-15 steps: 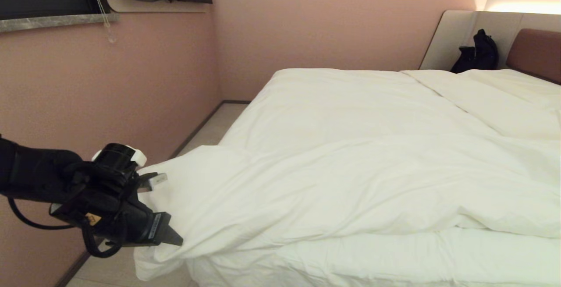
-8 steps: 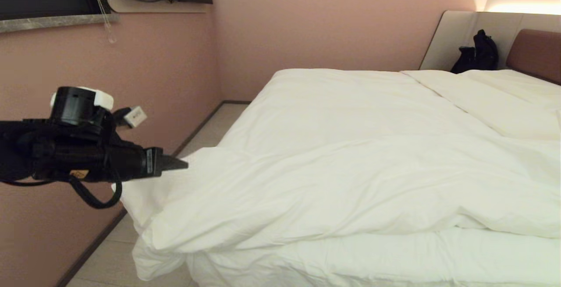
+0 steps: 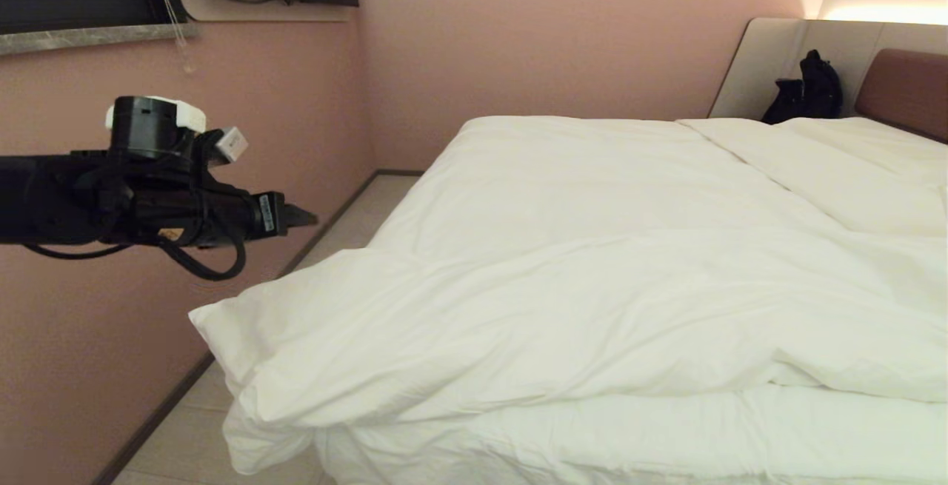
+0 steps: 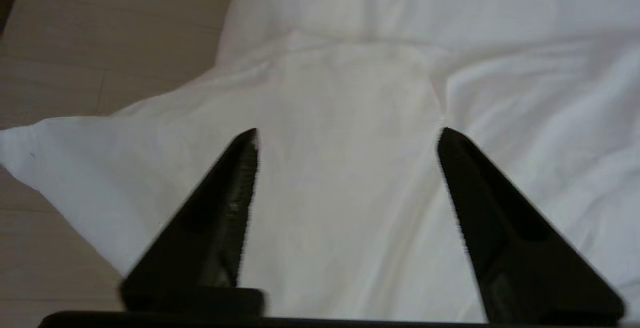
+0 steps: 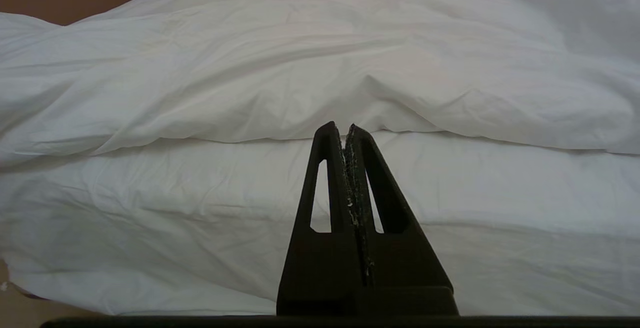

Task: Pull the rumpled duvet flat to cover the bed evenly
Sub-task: Flatten the corners of the folded blanket

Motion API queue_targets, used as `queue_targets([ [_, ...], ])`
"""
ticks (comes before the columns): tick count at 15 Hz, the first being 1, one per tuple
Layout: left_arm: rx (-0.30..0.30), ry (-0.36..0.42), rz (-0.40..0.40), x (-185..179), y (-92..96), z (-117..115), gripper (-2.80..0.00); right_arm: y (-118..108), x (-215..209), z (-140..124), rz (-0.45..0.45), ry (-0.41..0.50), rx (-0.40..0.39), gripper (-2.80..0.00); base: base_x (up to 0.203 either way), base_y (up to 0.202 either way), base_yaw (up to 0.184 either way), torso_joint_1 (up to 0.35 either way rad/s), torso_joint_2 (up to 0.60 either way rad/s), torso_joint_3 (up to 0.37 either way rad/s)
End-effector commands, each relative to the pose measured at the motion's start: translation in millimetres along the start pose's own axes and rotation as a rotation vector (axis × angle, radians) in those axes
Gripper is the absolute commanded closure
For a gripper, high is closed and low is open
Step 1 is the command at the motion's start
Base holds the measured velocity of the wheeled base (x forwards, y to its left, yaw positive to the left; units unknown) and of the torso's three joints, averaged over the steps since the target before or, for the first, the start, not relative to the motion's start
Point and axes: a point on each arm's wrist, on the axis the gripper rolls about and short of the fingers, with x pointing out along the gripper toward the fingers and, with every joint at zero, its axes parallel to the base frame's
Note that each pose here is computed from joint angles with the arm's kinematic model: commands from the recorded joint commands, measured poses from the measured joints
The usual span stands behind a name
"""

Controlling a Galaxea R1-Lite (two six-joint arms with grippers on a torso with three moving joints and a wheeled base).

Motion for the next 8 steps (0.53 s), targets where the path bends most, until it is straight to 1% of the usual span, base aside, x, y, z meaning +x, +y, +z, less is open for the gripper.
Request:
queue_targets([
  [1, -0.016, 0.002, 0.003, 14.1, 2.1, 3.7, 0.0, 0.0, 0.0, 0.0, 0.0, -0.001, 0.0, 0.0, 0.0, 0.0, 0.0, 0.0, 0.0, 0.0],
  [5, -0.025, -0.019, -0.001, 32.7, 3.9, 14.7, 0.0, 0.0, 0.0, 0.0, 0.0, -0.001, 0.0, 0.0, 0.0, 0.0, 0.0, 0.0, 0.0, 0.0],
  [8, -0.056, -0.056, 0.003, 46.6, 7.8, 28.2, 0.0, 0.0, 0.0, 0.0, 0.0, -0.001, 0.0, 0.0, 0.0, 0.0, 0.0, 0.0, 0.0, 0.0],
])
